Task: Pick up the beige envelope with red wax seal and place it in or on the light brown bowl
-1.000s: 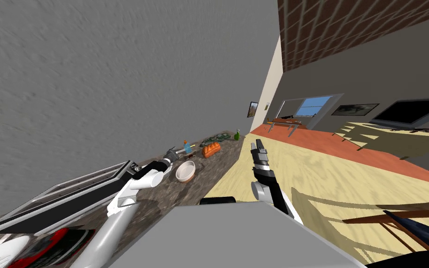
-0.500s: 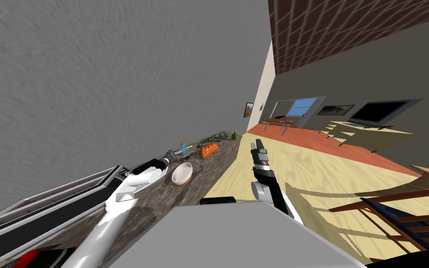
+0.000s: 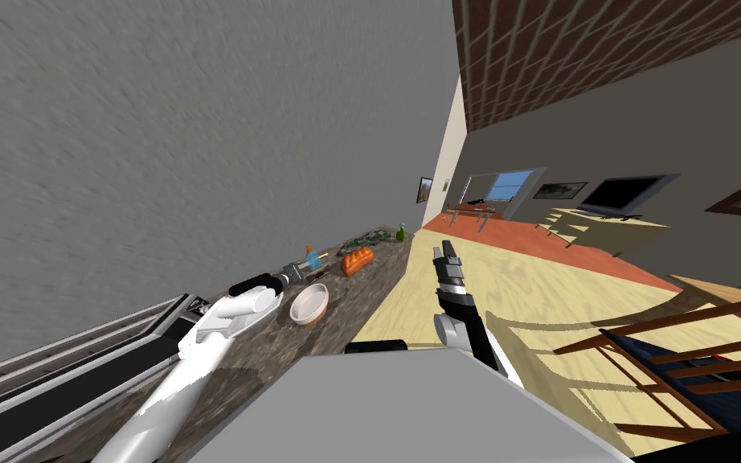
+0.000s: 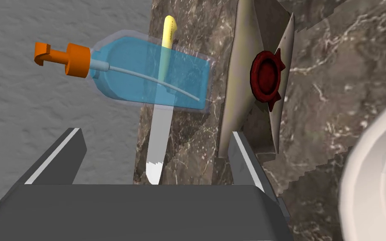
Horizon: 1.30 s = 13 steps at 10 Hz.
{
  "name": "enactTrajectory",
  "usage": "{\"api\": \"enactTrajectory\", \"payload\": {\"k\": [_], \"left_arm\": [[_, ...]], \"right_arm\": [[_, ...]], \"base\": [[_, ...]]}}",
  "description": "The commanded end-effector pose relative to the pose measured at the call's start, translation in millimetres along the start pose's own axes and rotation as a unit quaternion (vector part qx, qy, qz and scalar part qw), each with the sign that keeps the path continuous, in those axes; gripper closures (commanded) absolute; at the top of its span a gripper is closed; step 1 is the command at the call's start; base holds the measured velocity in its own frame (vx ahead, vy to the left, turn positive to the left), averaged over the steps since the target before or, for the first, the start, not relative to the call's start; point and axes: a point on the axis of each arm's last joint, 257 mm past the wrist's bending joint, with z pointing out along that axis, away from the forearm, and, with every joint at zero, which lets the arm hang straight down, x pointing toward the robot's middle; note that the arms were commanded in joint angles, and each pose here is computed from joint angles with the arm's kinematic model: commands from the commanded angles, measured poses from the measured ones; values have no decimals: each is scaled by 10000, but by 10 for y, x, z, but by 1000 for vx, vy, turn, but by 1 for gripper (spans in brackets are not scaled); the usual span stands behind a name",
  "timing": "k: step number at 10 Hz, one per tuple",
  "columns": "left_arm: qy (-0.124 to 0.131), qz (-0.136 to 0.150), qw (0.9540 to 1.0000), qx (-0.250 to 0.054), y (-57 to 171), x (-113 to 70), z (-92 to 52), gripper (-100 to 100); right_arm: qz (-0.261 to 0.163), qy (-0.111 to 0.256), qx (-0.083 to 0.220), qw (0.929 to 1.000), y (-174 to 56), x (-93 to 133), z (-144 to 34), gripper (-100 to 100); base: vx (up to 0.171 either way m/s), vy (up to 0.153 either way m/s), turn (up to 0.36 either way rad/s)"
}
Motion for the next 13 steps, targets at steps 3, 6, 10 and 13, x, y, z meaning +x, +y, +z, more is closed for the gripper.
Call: {"api": "enactTrajectory", "payload": {"k": [3,6,10,13], "left_arm": [[-302,-186,9982,-475,89,-251,20,-100],[-542,-309,9945,-847,182,-445,10,-100],[-844,-437,9865,-1332,335,-660,-44,-100],[-1092,-566,9780,-1687,422,-843,-106,-100]], "right_arm": [[-1,0,0,10000,0,0,0,0],[-1,0,0,10000,0,-1,0,0],[0,0,0,10000,0,0,0,0],[0,0,0,10000,0,0,0,0]], "base": [[13,-13,-82],[16,-15,-79],[20,-15,-76],[21,-17,-73]]}}
